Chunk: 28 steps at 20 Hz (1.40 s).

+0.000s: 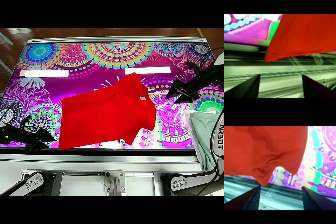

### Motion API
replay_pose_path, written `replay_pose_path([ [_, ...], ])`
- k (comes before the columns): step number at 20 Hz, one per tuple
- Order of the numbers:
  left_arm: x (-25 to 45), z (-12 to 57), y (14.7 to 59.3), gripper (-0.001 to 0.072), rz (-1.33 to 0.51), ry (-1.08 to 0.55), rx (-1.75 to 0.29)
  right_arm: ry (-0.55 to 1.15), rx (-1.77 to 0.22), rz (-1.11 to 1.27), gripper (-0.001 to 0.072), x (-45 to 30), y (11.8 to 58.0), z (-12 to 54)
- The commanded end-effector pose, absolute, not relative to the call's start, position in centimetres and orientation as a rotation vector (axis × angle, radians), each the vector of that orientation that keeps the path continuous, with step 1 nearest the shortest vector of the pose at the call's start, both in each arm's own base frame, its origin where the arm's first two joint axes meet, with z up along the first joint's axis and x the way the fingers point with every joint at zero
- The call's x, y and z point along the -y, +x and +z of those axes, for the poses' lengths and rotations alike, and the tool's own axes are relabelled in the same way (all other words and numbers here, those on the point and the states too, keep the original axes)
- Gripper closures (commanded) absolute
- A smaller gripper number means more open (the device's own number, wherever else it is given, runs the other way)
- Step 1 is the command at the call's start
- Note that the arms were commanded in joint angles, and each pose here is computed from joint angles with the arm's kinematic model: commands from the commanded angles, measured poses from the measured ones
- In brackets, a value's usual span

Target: Fold the shirts.

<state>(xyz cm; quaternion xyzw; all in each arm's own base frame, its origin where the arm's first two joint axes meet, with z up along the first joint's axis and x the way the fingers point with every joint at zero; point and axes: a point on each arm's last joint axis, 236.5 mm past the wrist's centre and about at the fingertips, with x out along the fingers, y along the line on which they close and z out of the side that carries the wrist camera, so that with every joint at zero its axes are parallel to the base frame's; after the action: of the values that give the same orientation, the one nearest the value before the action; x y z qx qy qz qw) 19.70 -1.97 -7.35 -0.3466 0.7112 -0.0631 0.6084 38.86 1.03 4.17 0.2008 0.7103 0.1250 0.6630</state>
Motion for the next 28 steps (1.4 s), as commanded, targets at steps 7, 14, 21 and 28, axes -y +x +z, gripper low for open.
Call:
replay_pose_path([
  [7, 5.5, -11.7, 18.4, 0.0105, -0.166, -0.784, -1.725, 0.495, -1.688, 0.248, 0.0091, -0.5, 36.0, -3.3],
  [14, 4.5, -13.0, 21.1, 0.0120, -0.072, -0.750, -1.619, 0.501, -1.728, 0.267, 0.0091, -0.9, 34.9, -3.7],
  [21, 5.2, -12.7, 21.0, 0.0653, -0.110, -0.772, -1.627, 0.504, -1.821, 0.224, 0.0090, -0.5, 32.3, -5.6],
  [28, 6.3, -11.8, 20.9, 0.0670, -0.178, -0.792, -1.626, 0.696, -1.840, 0.308, 0.0088, -5.1, 29.5, -9.4],
])
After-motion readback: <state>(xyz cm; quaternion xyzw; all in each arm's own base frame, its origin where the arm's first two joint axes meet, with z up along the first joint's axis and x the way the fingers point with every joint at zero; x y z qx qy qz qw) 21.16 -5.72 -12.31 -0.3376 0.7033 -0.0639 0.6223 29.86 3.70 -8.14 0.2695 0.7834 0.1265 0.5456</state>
